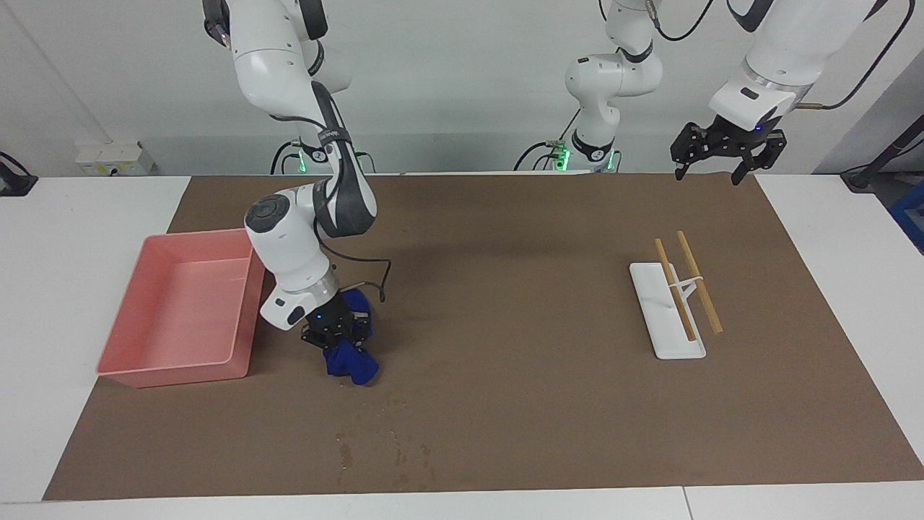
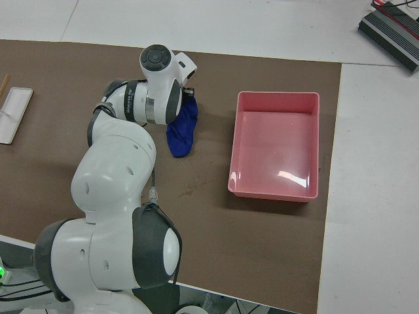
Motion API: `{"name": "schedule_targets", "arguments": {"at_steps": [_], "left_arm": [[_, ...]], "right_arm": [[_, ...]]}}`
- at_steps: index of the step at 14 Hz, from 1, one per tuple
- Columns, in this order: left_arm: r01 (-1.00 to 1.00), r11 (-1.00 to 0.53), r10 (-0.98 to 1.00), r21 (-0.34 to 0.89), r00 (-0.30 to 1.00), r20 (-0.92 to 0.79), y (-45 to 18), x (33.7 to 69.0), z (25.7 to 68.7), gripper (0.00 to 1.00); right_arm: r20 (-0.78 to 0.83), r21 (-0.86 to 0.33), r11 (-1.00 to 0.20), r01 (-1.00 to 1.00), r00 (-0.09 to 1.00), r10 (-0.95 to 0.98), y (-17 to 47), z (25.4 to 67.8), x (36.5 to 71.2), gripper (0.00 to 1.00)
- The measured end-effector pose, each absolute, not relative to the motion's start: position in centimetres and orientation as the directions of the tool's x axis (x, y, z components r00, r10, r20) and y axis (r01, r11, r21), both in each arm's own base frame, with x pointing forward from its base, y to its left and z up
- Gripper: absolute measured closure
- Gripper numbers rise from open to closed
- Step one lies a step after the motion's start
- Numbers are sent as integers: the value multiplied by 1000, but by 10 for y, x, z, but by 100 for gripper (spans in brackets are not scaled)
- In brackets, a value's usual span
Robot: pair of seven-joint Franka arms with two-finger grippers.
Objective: Wipe water with towel using both arms
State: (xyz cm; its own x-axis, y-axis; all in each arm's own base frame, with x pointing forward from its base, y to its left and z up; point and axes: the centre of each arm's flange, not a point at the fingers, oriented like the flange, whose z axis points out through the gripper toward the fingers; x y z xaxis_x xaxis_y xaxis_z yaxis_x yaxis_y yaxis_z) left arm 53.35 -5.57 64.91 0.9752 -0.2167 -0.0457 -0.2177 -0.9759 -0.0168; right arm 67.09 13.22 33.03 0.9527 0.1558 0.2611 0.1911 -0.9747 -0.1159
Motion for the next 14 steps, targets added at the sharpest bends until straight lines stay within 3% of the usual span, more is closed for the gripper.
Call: {"name": "schedule_targets", "arguments": {"at_steps": [4, 14], "left_arm": [[-209, -978, -208, -15, 977, -48, -58, 533, 648, 0], [-187, -982, -186, -15, 981, -64, -50, 531, 641, 0]], "right_arm": [[292, -51, -967, 248, 930, 223, 139, 308, 687, 81], [266, -50, -963, 263, 933, 241, 148, 290, 672, 81]]}}
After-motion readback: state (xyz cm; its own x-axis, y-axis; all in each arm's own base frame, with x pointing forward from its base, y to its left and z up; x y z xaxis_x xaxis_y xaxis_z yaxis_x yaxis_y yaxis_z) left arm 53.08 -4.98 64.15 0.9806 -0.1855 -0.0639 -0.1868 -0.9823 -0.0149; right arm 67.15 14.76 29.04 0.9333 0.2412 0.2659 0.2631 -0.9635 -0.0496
